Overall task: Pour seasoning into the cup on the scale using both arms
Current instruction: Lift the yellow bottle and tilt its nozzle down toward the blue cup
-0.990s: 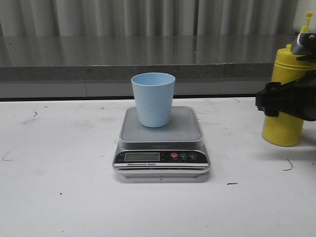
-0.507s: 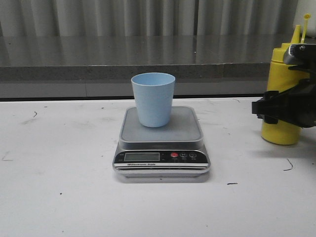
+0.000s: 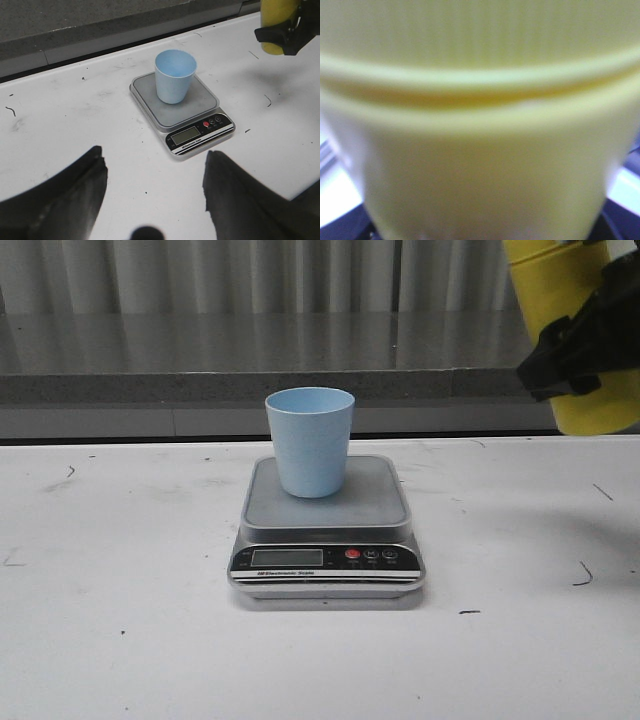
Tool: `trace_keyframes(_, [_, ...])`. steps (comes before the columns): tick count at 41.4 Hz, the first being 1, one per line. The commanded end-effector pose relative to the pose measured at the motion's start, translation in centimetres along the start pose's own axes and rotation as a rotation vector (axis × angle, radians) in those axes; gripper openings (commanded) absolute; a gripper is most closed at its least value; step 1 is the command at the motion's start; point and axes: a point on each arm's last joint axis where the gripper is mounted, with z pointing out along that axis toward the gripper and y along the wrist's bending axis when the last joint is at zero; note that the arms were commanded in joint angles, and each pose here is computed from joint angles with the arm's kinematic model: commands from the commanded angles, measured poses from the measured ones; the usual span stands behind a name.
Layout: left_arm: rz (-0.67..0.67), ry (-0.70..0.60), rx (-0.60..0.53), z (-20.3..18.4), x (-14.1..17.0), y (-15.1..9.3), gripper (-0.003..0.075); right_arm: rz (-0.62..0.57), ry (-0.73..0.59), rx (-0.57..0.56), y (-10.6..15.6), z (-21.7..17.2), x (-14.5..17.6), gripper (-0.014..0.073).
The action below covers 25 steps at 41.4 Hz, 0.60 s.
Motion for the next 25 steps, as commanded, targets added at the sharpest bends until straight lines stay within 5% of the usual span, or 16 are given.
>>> trace_keyframes(1, [0.001,-0.094,0.017,-0.5,-1.3,-0.2,0.0421,-0.177,-0.058,0.026,-0.6,-1.9,-5.1,0.0313])
trace_keyframes(12, [0.001,-0.094,0.017,-0.5,-1.3,-0.2,0.0421,-0.639,0.187,0.075,2.8,-1.1,-9.7,0.0313])
trace_keyframes(25, [0.001,-0.094,0.017,-0.5,-1.3,-0.2,0.0421,-1.1,0.2,0.235,4.8,1.1,-11.3,0.0313])
